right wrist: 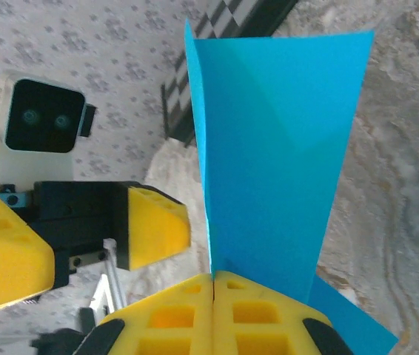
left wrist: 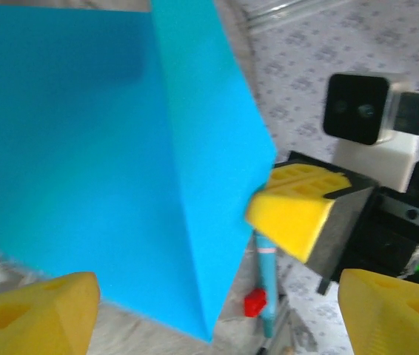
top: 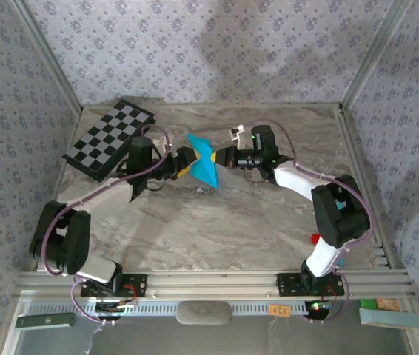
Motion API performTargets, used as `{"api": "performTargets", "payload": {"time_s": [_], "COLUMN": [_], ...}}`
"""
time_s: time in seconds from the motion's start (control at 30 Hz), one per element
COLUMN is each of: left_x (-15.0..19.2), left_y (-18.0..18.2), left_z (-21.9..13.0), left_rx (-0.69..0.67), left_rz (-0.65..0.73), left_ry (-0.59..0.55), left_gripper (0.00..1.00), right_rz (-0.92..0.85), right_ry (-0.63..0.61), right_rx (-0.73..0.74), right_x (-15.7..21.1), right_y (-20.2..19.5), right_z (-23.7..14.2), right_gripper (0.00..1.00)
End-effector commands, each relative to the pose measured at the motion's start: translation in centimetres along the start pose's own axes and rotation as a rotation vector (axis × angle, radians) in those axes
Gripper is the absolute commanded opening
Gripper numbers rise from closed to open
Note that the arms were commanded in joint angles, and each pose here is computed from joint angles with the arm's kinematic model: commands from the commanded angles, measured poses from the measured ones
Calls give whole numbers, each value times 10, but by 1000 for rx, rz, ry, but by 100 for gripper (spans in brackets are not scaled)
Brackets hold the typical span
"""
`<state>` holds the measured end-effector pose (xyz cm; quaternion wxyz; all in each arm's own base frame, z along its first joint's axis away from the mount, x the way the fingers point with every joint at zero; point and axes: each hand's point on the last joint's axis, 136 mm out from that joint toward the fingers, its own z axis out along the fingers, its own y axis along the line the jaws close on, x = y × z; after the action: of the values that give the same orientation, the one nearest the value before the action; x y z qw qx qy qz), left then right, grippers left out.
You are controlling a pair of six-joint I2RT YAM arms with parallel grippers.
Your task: Fold a paper plane with a square sheet of paper (pick it up from the middle)
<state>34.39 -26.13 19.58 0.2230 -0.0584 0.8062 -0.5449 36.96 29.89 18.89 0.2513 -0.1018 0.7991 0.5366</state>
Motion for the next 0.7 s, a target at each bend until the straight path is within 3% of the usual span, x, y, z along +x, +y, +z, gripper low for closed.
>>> {"api": "performTargets", "payload": {"time_s": [0.0,0.17,0.67], "left_x": [-8,-2,-3], "left_y": [-39,-50,-71], "left_z": [10,21,12], "left_rx": [141,180,258], "left_rz": [43,63,146], "left_ry": [3,26,-28], "left_gripper": [78,63,34], "right_rz": [34,70,129], "right_ry": [-51,-68,-88], "right_rx": [-91,-140,-178], "right_x": [-14,-19,-24], "right_y": [27,41,41], "right_z": [-10,-15,-21], "right_gripper": [4,5,6]}}
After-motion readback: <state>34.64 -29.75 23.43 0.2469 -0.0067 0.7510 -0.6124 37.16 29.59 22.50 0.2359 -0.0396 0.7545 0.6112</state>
